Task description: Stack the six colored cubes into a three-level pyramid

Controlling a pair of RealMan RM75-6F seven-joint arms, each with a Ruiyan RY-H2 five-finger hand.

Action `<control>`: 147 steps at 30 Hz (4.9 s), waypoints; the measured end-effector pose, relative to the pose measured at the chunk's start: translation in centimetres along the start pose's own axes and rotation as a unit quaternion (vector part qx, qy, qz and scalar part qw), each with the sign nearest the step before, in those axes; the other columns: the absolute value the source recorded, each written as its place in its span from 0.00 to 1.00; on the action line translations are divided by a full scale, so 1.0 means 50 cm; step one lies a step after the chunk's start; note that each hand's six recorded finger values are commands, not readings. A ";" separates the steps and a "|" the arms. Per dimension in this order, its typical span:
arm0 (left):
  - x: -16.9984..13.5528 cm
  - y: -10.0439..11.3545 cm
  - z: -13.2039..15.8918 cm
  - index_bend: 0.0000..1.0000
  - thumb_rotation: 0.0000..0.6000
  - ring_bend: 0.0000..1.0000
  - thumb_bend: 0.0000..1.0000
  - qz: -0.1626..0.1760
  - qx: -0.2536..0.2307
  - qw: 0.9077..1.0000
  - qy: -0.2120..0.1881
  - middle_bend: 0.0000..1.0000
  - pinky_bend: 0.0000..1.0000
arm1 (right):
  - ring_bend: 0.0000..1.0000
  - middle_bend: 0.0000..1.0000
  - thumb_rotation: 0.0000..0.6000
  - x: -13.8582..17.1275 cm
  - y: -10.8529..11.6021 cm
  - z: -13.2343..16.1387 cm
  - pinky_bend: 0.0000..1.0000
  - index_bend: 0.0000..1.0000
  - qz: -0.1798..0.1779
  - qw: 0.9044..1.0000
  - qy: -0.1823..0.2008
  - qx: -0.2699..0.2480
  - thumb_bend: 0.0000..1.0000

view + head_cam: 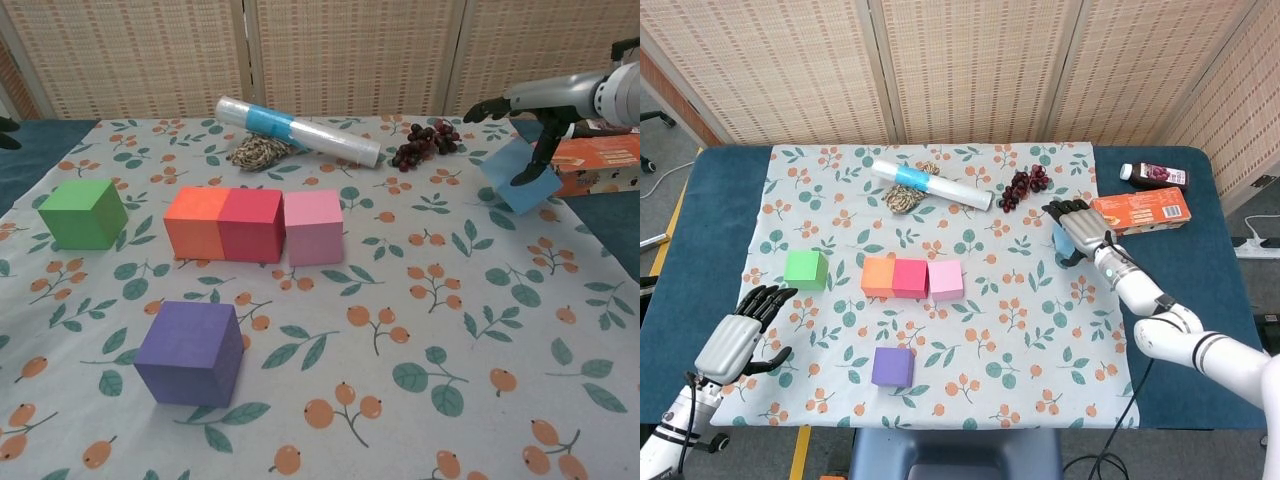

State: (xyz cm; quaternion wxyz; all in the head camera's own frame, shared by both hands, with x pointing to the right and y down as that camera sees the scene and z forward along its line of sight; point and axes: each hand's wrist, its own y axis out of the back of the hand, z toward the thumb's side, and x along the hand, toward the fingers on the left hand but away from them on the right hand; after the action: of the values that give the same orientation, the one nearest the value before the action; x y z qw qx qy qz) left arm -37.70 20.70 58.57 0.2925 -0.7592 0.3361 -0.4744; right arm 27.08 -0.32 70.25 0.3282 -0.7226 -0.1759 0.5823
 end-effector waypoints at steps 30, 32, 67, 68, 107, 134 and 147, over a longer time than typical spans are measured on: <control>-0.011 0.004 -0.004 0.02 1.00 0.04 0.33 0.003 -0.005 1.000 0.001 0.08 0.05 | 0.00 0.11 1.00 -0.054 -0.100 0.328 0.00 0.01 0.011 0.972 0.155 -0.177 0.00; -0.013 0.003 -0.005 0.02 1.00 0.04 0.33 0.002 -0.006 1.000 0.001 0.08 0.05 | 0.00 0.11 1.00 -0.061 -0.104 0.336 0.00 0.02 0.013 0.971 0.154 -0.181 0.00; -0.017 0.001 -0.025 0.00 1.00 0.02 0.33 0.003 -0.017 1.000 0.004 0.06 0.05 | 0.05 0.25 1.00 -0.107 -0.132 0.392 0.00 0.17 -0.024 0.964 0.154 -0.217 0.05; -0.017 0.002 -0.025 0.00 1.00 0.02 0.33 0.003 -0.017 1.000 0.004 0.06 0.05 | 0.05 0.25 1.00 -0.107 -0.132 0.393 0.00 0.17 -0.024 0.963 0.154 -0.218 0.05; -0.015 -0.004 -0.030 0.00 1.00 0.01 0.33 -0.006 -0.017 1.000 0.006 0.05 0.04 | 0.06 0.27 1.00 -0.113 -0.137 0.403 0.00 0.16 -0.024 0.964 0.161 -0.209 0.06; -0.012 -0.008 -0.028 0.00 1.00 0.00 0.33 -0.013 -0.016 1.000 0.006 0.05 0.04 | 0.08 0.31 1.00 -0.113 -0.135 0.408 0.00 0.38 -0.028 0.963 0.168 -0.210 0.10; -0.013 -0.010 -0.029 0.00 1.00 0.00 0.33 -0.014 -0.017 1.000 0.006 0.05 0.04 | 0.08 0.31 1.00 -0.118 -0.135 0.408 0.00 0.37 -0.032 0.963 0.166 -0.211 0.11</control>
State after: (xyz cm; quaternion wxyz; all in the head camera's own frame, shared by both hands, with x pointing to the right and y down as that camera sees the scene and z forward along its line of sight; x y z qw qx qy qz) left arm -39.12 21.33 59.12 0.2708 -0.7656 0.3353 -0.4775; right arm 6.89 6.29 76.94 0.2111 -0.8560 -0.2608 0.3934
